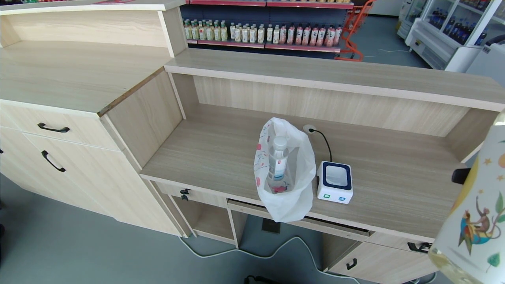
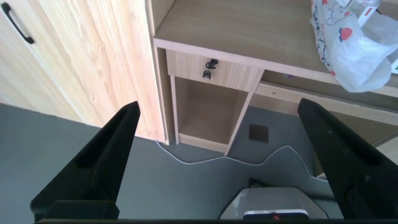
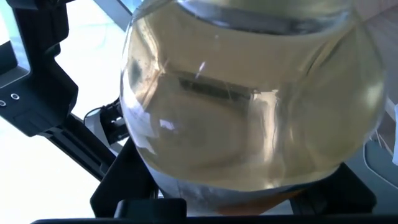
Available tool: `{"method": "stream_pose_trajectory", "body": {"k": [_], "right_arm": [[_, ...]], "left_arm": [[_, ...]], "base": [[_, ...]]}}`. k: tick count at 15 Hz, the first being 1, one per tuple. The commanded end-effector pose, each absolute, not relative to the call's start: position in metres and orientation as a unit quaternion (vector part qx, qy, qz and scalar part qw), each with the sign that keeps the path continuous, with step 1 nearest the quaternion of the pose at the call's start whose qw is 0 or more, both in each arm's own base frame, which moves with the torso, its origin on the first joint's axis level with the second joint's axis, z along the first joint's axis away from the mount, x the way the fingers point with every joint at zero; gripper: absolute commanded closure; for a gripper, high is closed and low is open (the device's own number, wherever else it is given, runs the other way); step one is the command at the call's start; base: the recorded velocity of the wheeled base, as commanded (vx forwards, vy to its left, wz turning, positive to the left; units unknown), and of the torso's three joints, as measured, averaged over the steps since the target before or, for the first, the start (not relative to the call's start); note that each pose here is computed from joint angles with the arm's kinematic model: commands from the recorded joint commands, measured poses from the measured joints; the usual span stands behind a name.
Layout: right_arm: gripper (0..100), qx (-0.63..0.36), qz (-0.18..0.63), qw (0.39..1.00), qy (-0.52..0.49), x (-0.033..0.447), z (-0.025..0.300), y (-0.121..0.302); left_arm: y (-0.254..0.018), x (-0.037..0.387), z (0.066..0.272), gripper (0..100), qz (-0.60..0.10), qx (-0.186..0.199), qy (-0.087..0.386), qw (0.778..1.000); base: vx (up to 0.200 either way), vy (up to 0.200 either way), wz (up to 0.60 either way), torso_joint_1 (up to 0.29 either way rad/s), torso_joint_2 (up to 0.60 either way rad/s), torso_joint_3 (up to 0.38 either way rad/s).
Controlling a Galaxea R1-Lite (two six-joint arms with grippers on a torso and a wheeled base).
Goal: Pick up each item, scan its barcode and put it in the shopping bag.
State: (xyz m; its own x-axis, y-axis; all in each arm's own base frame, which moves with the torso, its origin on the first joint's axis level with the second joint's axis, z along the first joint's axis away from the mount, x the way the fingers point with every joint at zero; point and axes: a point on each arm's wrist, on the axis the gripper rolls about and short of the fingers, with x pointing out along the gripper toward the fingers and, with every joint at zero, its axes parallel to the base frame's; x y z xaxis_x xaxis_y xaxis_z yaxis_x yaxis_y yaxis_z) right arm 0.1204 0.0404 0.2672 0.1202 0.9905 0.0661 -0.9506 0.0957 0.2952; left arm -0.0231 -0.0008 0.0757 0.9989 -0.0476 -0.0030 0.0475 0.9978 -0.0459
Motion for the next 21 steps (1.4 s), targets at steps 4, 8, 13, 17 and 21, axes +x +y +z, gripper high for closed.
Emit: {"method": "stream_pose_trajectory", "body": {"k": [4, 8, 13, 17, 21], "right_arm": [[100, 0.103, 0.639, 0.761, 0.052, 0.137, 0.258, 0.037], [100, -0.098, 0.475, 0.874, -0.024, 0.222, 0.209, 0.023], [100, -0.23, 0.417, 0.861, -0.18, 0.33, 0.182, 0.008], [100, -0.275, 0.401, 0.845, -0.224, 0.368, 0.161, 0.005], [100, -0.359, 0.401, 0.798, -0.272, 0.384, 0.142, 0.003]], "left_arm": [[-0.001, -0.023, 0.076, 0, -0.024, -0.023, 0.002, 0.999], [-0.001, -0.023, 0.076, 0, -0.024, -0.023, 0.002, 0.999], [-0.001, -0.023, 0.076, 0, -0.024, -0.023, 0.002, 0.999], [-0.001, -0.023, 0.076, 0, -0.024, -0.023, 0.002, 0.999], [-0.001, -0.023, 0.076, 0, -0.024, -0.023, 0.002, 0.999]], "base": [[0.0, 0.0, 0.0, 0.0, 0.0, 0.0], [0.0, 0.0, 0.0, 0.0, 0.0, 0.0], [0.0, 0.0, 0.0, 0.0, 0.0, 0.0], [0.0, 0.0, 0.0, 0.0, 0.0, 0.0], [0.0, 0.0, 0.0, 0.0, 0.0, 0.0]]}}
